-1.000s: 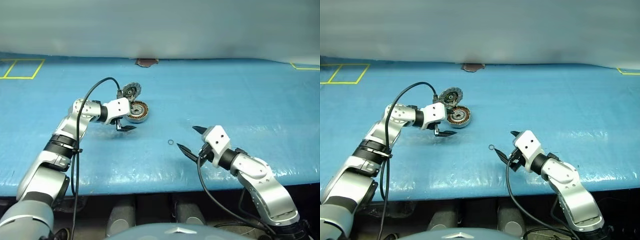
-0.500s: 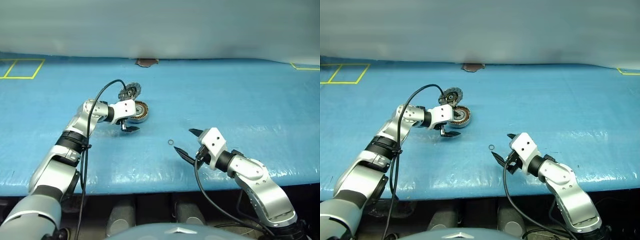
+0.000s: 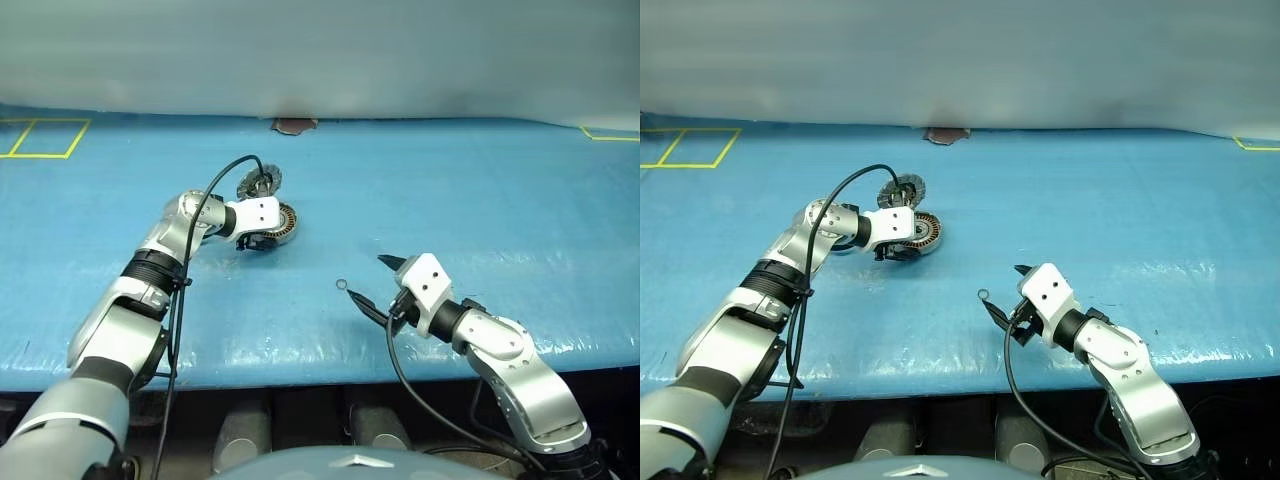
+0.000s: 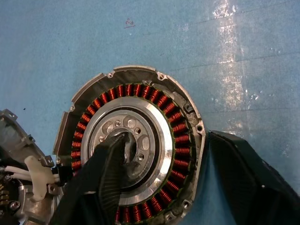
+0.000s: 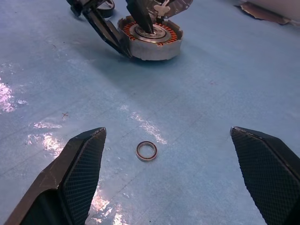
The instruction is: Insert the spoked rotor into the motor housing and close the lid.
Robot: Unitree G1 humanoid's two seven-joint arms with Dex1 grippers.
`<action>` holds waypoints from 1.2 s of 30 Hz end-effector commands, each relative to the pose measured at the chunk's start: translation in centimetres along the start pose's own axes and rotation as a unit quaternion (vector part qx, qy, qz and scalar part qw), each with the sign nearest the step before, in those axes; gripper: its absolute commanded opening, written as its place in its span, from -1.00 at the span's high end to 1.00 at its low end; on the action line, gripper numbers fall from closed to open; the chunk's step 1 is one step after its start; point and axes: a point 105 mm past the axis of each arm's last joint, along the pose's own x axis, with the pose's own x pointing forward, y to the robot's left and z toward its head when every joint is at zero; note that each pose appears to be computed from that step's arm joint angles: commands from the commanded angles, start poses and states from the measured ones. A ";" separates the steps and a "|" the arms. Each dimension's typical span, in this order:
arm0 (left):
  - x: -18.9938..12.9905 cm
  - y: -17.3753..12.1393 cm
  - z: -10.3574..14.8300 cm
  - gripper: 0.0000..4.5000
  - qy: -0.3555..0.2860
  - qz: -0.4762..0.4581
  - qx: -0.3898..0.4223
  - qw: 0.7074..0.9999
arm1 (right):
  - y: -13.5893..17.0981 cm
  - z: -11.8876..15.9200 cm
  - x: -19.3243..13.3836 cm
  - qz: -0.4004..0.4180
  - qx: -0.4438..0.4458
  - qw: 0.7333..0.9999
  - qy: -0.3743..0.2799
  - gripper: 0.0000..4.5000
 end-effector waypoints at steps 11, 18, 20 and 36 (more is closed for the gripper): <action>0.3 -1.7 -1.2 0.04 0.017 -0.048 -0.004 0.999 | -0.4 1.2 0.0 -0.016 -0.018 0.999 -0.022 -1.00; -0.2 -0.8 0.9 0.04 -0.028 -0.042 0.019 0.999 | -0.1 0.8 0.2 -0.008 -0.012 1.000 -0.017 -1.00; -0.3 -0.5 1.5 0.04 -0.034 -0.034 0.036 0.998 | -0.1 0.7 0.2 -0.009 -0.011 1.000 -0.017 -1.00; -0.5 -4.6 4.4 0.04 -0.080 -0.127 0.092 0.984 | -1.4 0.1 -0.6 -0.044 -0.013 0.999 -0.008 -1.00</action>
